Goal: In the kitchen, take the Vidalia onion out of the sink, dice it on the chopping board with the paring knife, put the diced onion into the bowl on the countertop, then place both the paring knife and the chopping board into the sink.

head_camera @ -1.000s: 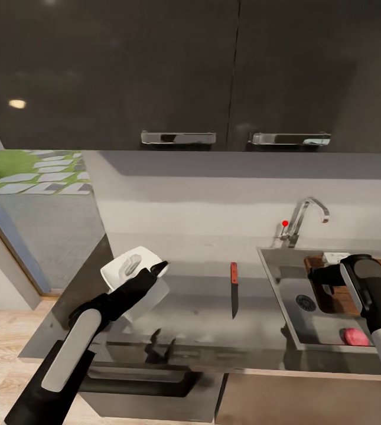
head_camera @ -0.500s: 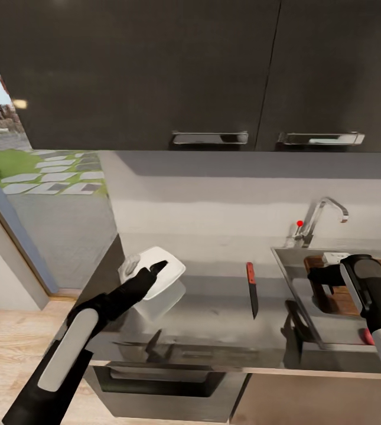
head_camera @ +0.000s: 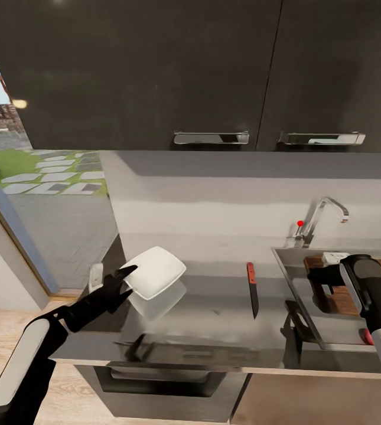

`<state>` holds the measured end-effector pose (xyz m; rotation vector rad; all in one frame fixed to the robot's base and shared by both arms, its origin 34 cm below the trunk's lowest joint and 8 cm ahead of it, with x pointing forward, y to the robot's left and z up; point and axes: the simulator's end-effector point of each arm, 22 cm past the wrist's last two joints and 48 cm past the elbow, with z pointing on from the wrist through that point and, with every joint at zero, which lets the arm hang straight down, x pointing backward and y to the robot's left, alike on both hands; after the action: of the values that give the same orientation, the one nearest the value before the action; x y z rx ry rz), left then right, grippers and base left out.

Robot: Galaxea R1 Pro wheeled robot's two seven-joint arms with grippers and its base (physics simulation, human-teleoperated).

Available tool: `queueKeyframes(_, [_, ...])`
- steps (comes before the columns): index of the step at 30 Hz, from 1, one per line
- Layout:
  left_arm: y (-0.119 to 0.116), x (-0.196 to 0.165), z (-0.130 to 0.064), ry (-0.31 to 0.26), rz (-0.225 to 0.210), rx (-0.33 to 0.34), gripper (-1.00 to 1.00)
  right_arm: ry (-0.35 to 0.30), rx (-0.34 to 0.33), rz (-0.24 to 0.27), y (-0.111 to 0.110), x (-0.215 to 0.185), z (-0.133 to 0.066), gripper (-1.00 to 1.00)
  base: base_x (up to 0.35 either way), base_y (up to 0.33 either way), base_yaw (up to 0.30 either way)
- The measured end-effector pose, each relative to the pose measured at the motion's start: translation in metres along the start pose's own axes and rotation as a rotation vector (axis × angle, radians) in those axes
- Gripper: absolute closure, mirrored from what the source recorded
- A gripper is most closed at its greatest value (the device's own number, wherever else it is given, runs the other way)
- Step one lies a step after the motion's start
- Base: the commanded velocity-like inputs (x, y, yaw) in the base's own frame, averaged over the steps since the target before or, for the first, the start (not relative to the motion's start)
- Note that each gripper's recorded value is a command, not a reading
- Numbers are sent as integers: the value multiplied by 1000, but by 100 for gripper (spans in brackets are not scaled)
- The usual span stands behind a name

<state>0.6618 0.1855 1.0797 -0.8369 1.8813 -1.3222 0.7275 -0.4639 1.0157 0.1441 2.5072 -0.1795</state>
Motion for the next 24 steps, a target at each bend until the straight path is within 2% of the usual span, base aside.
queueKeyframes(7, [17, -2, -2, 2, -16, -64, -100, -1, 0, 1, -1, 0, 0, 100, 0, 0, 0])
queueKeyframes(8, [17, -2, -3, 7, -28, -61, -100, -1, 0, 1, -1, 0, 0, 100, 0, 0, 0])
queueKeyframes(9, [17, -8, -11, 24, -62, -55, -100, -1, 0, 0, 0, 0, 0, 100, 0, 0, 0])
queueKeyframes(11, [17, -12, -17, 44, -104, -50, -100, -1, -2, 0, 0, 0, 0, 100, 0, 0, 0])
queueKeyframes(13, [20, -16, -25, 66, -150, -70, -100, 0, -1, 0, 0, 0, 0, 100, 0, 0, 0])
queueKeyframes(14, [22, -17, -26, 70, -157, -78, -100, 0, -1, 0, 0, 0, 0, 100, 0, 0, 0])
queueKeyframes(15, [25, -20, -29, 69, -169, -95, -100, 0, -1, 1, 0, 0, 0, 100, 0, 0, 0])
queueKeyframes(17, [35, -40, -38, 32, -198, -142, -100, 0, 0, 1, -1, 0, -1, 100, 0, 0, 0])
queueKeyframes(19, [40, -52, -42, 12, -205, -183, -100, 0, -1, 1, 0, 0, 0, 100, 0, 0, 0])
queueKeyframes(24, [23, -69, -31, -2, -190, -178, -100, 0, -2, 0, 0, 0, 0, 100, 0, 0, 0])
